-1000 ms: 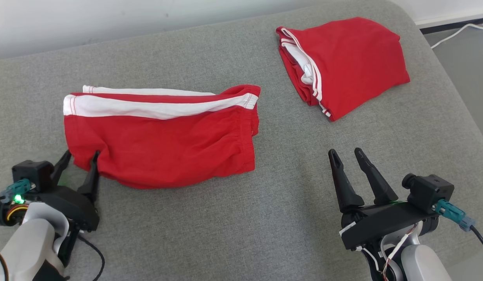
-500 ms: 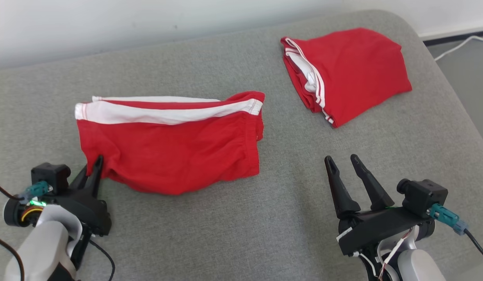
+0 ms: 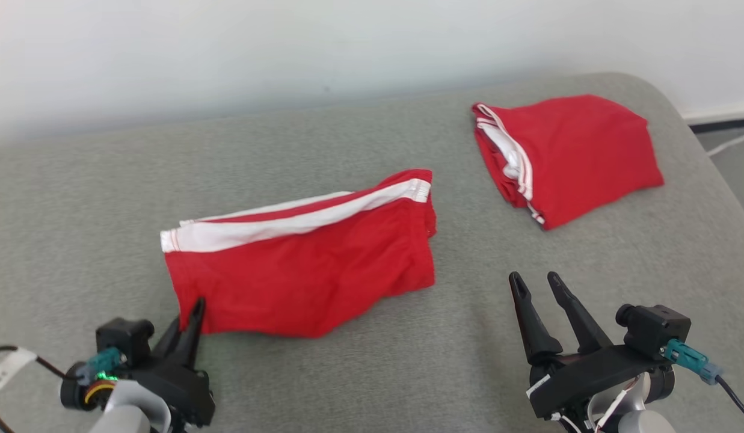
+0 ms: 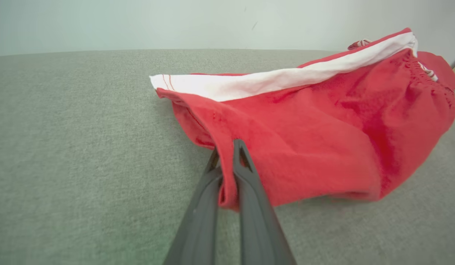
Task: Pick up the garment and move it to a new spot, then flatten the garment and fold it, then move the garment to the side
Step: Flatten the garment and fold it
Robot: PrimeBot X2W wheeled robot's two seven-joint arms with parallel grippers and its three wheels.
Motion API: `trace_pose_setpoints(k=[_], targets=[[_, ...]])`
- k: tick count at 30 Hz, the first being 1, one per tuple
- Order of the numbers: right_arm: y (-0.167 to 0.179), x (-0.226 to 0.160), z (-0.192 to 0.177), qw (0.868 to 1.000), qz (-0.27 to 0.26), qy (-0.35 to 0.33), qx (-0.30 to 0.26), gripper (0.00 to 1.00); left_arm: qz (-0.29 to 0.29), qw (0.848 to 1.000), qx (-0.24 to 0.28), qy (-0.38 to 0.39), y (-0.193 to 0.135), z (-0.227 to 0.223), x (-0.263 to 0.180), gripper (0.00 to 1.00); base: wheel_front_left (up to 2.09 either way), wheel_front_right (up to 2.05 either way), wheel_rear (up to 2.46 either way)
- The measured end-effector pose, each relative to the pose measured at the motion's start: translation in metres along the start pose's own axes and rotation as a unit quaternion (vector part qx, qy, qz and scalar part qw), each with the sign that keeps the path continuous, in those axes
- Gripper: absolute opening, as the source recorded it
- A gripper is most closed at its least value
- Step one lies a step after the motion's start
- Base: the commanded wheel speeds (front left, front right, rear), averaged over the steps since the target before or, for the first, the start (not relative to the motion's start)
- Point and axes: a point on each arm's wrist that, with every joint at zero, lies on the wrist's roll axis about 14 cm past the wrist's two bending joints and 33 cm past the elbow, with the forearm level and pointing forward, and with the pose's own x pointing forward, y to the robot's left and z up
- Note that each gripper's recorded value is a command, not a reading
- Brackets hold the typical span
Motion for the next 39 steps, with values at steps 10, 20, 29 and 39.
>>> trace_pose_setpoints(k=[10,20,29,39], targets=[[0.02,0.001,-0.002,1.0,0.028,0.007,0.005,1.0,0.03,0.999,-0.005,-0.012,0.012,0.004,-0.032,0.0,0.0,0.0,0.0],[0.022,-0.005,-0.002,0.999,0.032,0.005,0.002,1.0,0.05,0.998,-0.015,-0.02,0.014,0.005,-0.041,1.0,0.0,0.0,0.0],[0.026,-0.005,0.005,0.997,0.045,-0.021,-0.052,1.0,0.099,0.99,-0.008,-0.099,0.028,0.044,-0.068,1.0,0.0,0.0,0.0],[0.03,-0.006,0.016,0.994,0.05,-0.05,-0.082,1.0,0.158,0.974,0.019,-0.162,0.036,0.075,-0.113,1.0,0.0,0.0,0.0]])
